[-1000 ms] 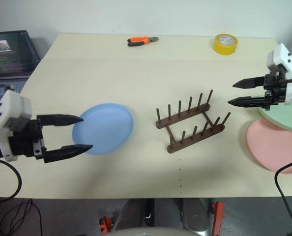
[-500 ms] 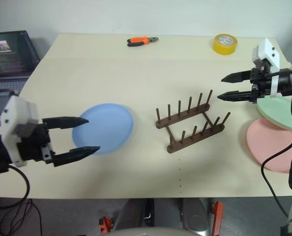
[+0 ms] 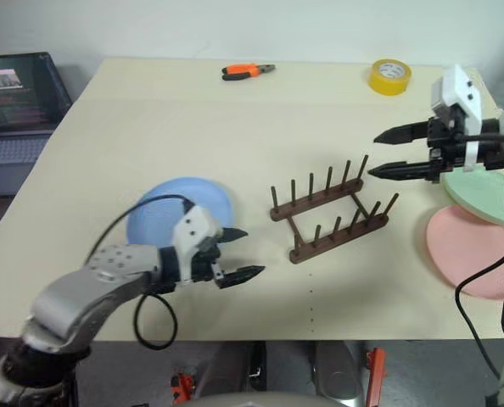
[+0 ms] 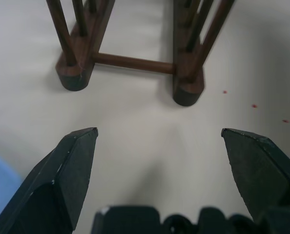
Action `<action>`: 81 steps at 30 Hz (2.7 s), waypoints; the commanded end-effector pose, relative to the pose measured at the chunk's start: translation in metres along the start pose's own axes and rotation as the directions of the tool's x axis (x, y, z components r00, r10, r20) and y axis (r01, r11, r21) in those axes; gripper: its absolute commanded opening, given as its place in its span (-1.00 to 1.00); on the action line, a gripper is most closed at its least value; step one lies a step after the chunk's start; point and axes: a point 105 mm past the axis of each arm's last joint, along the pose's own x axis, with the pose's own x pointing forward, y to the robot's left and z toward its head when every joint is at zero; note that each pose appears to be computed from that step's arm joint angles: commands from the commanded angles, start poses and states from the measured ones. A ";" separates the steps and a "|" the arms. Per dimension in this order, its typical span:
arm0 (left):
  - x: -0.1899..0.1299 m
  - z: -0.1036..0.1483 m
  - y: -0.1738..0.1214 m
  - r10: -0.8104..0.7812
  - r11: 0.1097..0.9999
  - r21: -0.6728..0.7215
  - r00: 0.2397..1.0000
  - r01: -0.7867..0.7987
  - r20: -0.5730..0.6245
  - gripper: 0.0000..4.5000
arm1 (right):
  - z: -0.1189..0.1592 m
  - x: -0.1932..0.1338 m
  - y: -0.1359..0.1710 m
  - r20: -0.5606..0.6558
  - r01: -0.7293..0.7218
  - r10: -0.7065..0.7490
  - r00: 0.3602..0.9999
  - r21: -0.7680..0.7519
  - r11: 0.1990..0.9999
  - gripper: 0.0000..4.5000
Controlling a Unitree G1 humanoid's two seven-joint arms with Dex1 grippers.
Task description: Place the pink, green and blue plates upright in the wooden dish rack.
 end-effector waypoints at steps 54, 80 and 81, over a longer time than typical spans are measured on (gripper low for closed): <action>0.153 0.064 0.020 -0.315 0.903 0.323 0.948 0.282 0.053 -0.55 | -0.042 -0.056 0.075 -0.320 0.246 -0.197 0.927 0.120 0.962 0.50; 0.136 0.054 0.013 -0.282 0.899 0.352 0.959 0.259 0.015 -0.12 | -0.044 -0.058 0.070 -0.327 0.251 -0.204 0.923 0.110 0.962 0.50; 0.136 0.053 0.013 -0.280 0.899 0.353 0.960 0.258 0.010 0.04 | -0.044 -0.058 0.070 -0.327 0.250 -0.203 0.923 0.109 0.962 0.50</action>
